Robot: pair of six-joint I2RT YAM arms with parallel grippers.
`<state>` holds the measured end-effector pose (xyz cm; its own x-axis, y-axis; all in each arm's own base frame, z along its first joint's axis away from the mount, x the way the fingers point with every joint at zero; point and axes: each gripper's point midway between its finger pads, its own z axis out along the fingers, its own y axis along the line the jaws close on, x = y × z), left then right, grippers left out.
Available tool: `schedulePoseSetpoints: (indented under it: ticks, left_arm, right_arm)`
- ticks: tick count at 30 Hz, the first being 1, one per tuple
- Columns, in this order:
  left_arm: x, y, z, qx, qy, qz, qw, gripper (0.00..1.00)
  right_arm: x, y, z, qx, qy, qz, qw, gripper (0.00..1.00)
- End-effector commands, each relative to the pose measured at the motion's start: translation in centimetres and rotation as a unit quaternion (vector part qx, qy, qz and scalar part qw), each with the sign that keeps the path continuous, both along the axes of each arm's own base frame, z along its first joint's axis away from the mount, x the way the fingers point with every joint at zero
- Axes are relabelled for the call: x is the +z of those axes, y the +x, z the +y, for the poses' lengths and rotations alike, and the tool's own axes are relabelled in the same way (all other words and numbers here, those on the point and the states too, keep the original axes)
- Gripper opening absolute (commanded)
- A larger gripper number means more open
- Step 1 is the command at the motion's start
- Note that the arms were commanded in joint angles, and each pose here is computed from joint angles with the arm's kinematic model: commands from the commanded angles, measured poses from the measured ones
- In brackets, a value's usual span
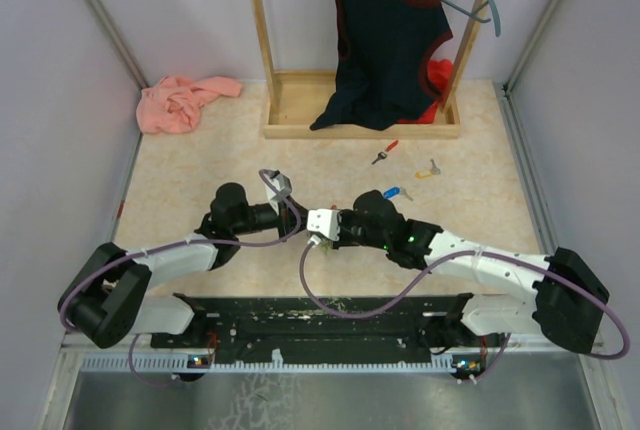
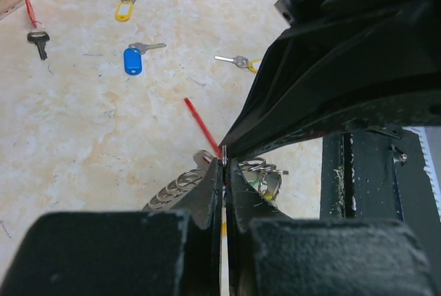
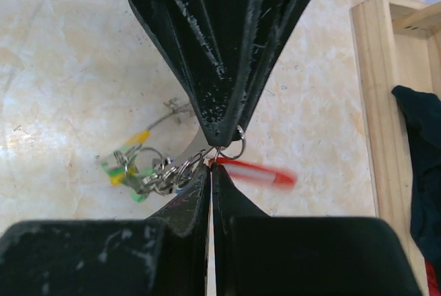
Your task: Put the keys on the keyring
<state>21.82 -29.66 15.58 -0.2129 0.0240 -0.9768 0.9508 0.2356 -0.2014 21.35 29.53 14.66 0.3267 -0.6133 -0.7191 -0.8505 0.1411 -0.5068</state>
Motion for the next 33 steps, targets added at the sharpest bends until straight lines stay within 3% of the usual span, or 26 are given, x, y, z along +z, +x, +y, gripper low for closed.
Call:
schedulePoseSetpoints:
  ticks: [1,9,19,25,33]
  left_arm:
    - [3.2,0.1,-0.2,-0.003,-0.045,-0.034,0.998,0.01]
    - [3.1,-0.2,-0.4,-0.009,-0.052,-0.031,0.998,0.01]
    - [1.3,1.6,1.0,0.061,-0.014,-0.033,0.998,0.01]
    - [0.6,1.3,1.6,0.082,-0.025,-0.006,0.996,0.25]
    - [-1.1,0.7,3.6,0.156,-0.057,0.094,0.982,0.42]
  right_arm:
    - [-0.1,-0.3,1.3,0.016,0.010,0.007,1.000,0.00]
    - [0.4,-0.1,1.7,0.020,0.013,0.006,1.000,0.00]
    - [1.5,0.7,0.7,-0.019,0.060,0.026,0.998,0.00]
    - [1.6,1.1,1.2,-0.021,0.065,0.028,0.997,0.00]
    - [2.1,1.5,1.5,-0.015,0.065,0.018,0.998,0.00]
